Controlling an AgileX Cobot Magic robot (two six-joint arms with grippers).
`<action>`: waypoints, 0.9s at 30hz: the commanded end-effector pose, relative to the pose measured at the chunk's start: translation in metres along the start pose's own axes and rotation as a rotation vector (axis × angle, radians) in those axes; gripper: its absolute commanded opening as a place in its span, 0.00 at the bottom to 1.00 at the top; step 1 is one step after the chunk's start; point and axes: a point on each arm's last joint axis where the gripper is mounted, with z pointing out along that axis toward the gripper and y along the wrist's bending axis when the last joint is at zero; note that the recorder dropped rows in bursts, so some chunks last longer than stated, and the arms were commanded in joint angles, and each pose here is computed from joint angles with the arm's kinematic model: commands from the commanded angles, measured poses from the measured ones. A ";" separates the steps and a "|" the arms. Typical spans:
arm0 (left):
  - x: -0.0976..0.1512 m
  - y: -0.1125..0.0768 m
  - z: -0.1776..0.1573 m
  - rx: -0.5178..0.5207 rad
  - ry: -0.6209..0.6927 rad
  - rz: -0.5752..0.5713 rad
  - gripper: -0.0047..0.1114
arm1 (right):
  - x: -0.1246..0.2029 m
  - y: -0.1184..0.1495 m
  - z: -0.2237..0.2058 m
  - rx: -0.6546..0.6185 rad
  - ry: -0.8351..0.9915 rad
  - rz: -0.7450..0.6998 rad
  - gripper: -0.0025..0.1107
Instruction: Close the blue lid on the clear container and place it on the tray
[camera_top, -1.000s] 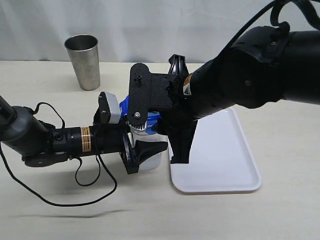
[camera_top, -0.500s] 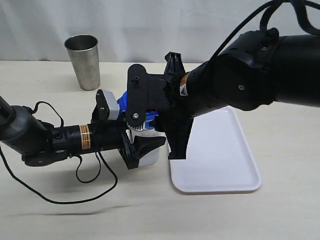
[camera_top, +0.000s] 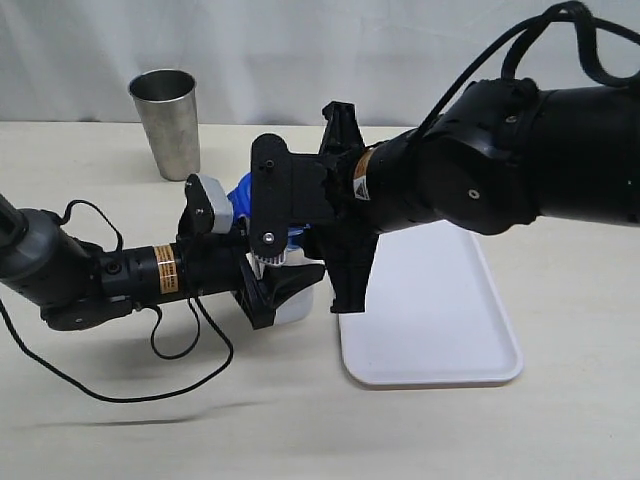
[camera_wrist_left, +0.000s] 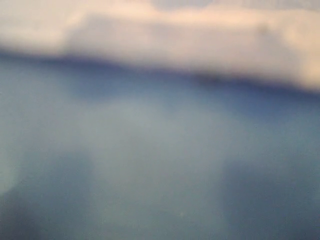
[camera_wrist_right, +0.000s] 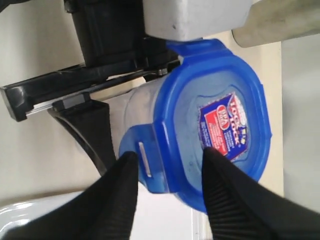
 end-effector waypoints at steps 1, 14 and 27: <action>-0.003 -0.016 0.004 0.130 -0.010 0.048 0.04 | 0.018 0.028 0.032 -0.147 0.140 0.024 0.36; -0.002 -0.018 0.004 0.144 -0.006 0.052 0.04 | 0.002 0.051 0.044 -0.197 0.176 -0.069 0.31; -0.002 -0.017 0.004 0.141 -0.007 0.051 0.04 | -0.007 0.023 0.015 -0.213 0.199 0.270 0.46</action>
